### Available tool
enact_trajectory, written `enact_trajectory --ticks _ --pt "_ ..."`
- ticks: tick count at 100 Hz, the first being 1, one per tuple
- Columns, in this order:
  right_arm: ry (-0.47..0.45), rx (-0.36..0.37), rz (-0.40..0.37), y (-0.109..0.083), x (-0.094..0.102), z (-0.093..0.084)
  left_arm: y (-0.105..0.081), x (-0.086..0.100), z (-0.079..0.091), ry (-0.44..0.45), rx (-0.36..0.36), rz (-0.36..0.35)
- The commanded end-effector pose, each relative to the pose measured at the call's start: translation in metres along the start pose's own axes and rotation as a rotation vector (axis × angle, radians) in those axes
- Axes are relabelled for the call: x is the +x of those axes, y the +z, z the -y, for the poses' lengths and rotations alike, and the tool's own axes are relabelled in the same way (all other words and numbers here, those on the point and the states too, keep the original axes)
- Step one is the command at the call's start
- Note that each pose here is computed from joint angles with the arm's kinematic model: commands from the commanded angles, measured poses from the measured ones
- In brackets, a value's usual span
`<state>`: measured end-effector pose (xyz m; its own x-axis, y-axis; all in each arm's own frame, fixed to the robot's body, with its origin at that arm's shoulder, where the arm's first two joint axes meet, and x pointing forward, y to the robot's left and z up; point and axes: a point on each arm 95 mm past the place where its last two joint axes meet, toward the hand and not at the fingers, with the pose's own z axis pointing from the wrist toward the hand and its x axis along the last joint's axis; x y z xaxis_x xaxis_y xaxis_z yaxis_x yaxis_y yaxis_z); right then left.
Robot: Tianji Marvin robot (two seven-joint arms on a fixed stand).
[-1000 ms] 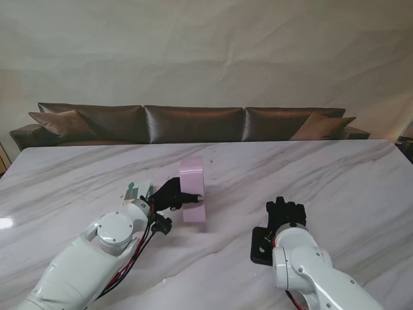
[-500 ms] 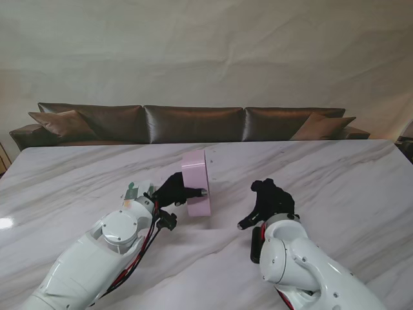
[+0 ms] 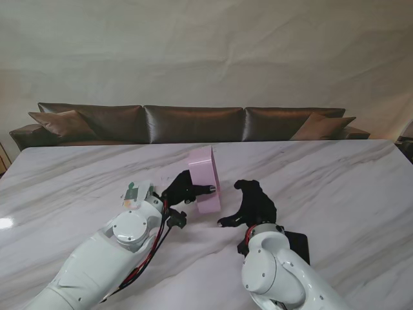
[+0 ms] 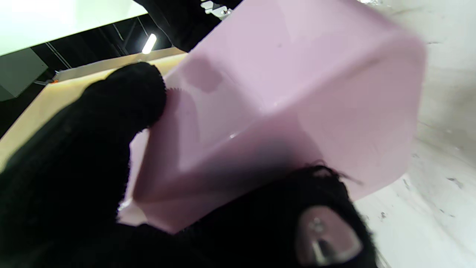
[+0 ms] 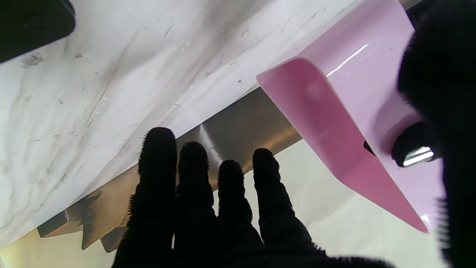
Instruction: Refill a tissue box and feed the first sheet
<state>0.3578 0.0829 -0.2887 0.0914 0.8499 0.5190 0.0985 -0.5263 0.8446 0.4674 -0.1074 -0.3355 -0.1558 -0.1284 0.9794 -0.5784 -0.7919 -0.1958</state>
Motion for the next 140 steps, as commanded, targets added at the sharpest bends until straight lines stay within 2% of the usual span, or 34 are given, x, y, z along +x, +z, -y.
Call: enact_trajectory --ticks 1,37,59,89,102,140 --pt "0.036 0.028 0.005 -0.003 0.006 0.012 0.005 0.004 -0.010 -0.003 -0.020 -0.019" --pt "0.175 -0.051 -0.008 -0.007 0.035 0.030 0.018 -0.001 -0.017 -0.037 -0.010 -0.045" --pt "0.231 -0.079 0.009 -0.005 0.044 0.040 0.021 -0.001 -0.021 -0.073 -0.008 -0.066" --pt "0.259 -0.118 0.044 0.004 0.049 0.049 0.020 -0.002 -0.029 -0.125 -0.019 -0.092" --pt "0.265 -0.149 0.060 0.008 0.050 0.050 0.018 0.002 -0.036 -0.196 -0.051 -0.148" --pt "0.250 -0.203 0.092 0.013 0.051 0.050 0.016 0.011 -0.044 -0.183 -0.087 -0.175"
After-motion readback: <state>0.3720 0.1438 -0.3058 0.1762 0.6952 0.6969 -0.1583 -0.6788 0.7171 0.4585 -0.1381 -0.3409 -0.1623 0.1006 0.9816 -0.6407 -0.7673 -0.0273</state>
